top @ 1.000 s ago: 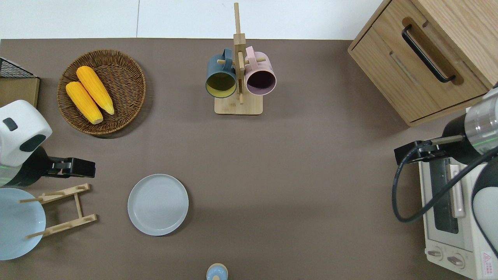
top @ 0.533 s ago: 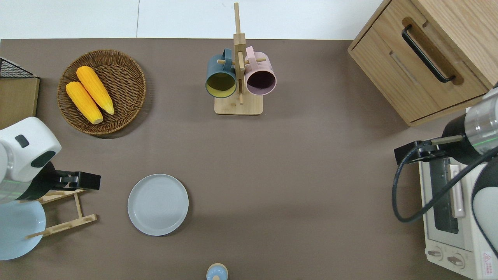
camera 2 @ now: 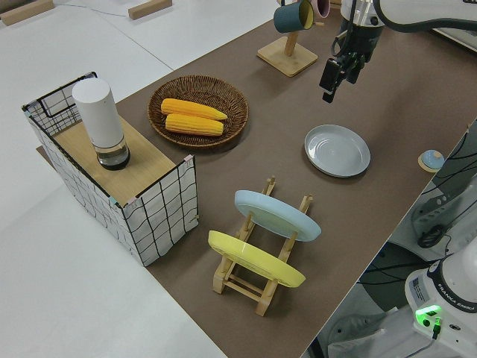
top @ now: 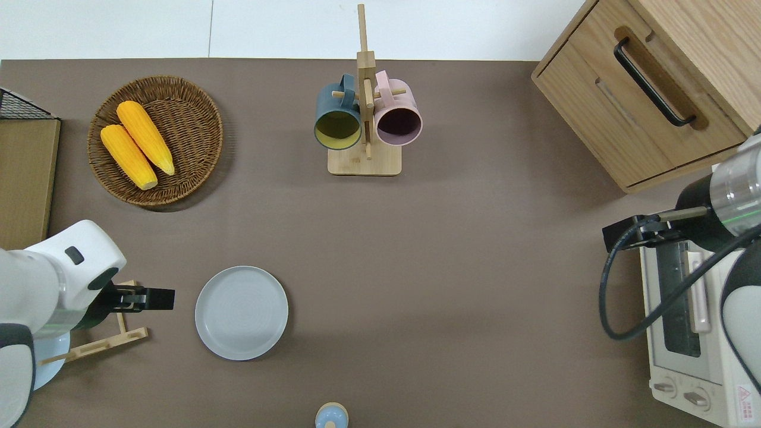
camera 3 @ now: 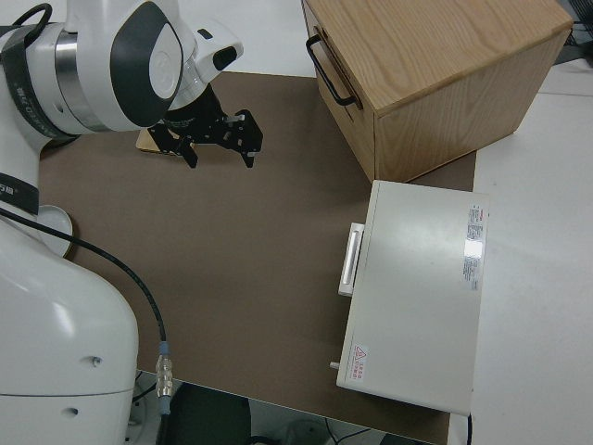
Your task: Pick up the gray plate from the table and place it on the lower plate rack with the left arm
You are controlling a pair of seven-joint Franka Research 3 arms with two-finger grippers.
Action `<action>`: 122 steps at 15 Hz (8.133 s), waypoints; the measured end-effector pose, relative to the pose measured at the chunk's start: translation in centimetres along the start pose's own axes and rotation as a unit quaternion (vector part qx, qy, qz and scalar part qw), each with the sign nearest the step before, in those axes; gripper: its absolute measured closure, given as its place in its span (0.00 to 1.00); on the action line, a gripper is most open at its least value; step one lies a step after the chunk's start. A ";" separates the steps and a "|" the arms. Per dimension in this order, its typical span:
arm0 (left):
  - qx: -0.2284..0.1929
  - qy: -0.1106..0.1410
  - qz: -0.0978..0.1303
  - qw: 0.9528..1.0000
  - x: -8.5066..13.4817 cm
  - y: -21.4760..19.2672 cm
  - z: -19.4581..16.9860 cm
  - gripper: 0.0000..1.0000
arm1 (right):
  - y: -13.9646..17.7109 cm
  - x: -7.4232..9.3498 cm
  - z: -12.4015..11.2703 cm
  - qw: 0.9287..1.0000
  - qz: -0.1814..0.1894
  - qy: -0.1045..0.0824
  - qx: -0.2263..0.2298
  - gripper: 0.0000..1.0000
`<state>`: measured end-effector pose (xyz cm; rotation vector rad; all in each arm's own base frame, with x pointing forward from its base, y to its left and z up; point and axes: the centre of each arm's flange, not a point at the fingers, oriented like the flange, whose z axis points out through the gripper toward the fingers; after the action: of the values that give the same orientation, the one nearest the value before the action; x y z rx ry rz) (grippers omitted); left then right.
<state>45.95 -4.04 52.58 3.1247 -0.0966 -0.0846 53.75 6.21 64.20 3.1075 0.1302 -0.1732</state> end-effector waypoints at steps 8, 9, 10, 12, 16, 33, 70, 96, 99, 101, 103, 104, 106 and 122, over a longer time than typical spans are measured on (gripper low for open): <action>0.002 0.017 -0.014 1.000 -1.1 -0.4 9.7 0.00 | 0.0 0.0 0.0 1.000 0.000 0.000 0.000 0.01; 0.002 0.021 -0.016 1.000 -1.4 -0.4 11.0 0.00 | 0.0 0.0 0.0 1.000 0.000 0.000 0.000 0.01; 0.002 0.024 -0.017 1.000 -1.6 -0.5 11.9 0.00 | 0.0 0.0 0.0 1.000 0.000 0.000 0.000 0.01; 0.002 0.028 -0.019 0.999 -2.3 -0.6 14.0 0.00 | 0.0 0.0 0.0 1.000 0.000 0.000 0.000 0.01; 0.003 0.023 -0.020 1.000 -2.9 -0.7 17.0 0.00 | 0.0 0.0 0.0 1.000 0.000 0.000 0.000 0.01; 0.001 0.026 -0.021 0.999 -2.2 -0.7 22.3 0.01 | 0.0 0.0 0.0 1.000 0.000 0.000 0.000 0.01; -0.002 0.005 -0.019 1.000 1.6 0.4 5.4 0.96 | 0.0 0.0 0.0 1.000 0.000 0.000 0.000 0.01; 0.342 -0.079 -0.019 0.936 1.4 -5.6 -1.5 0.96 | 0.0 0.0 0.0 1.000 0.000 0.000 0.000 0.01; 0.376 -0.085 -0.023 0.923 1.9 -6.3 -0.8 0.96 | 0.0 0.0 0.0 1.000 0.000 0.000 0.000 0.01; 0.396 -0.088 -0.028 0.913 1.9 -6.6 0.1 0.96 | 0.0 0.0 0.0 1.000 0.000 0.000 0.000 0.01; 0.412 -0.093 -0.035 0.906 1.7 -6.9 1.2 0.96 | 0.0 0.0 0.0 1.000 0.000 0.000 0.000 0.01; 0.418 -0.096 -0.039 0.902 1.6 -6.9 1.8 0.96 | 0.0 0.0 0.0 1.000 0.000 0.000 0.000 0.01; 0.427 -0.100 -0.051 0.897 1.5 -7.0 3.3 0.96 | 0.0 0.0 0.0 1.000 0.000 0.000 0.000 0.01; 0.443 -0.130 -0.073 0.884 2.1 -6.7 9.7 0.97 | 0.0 0.0 0.0 1.000 0.000 0.000 0.000 0.01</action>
<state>47.92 2.37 42.65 4.0041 0.1484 -0.6379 53.75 6.21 64.20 3.1075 0.1302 -0.1732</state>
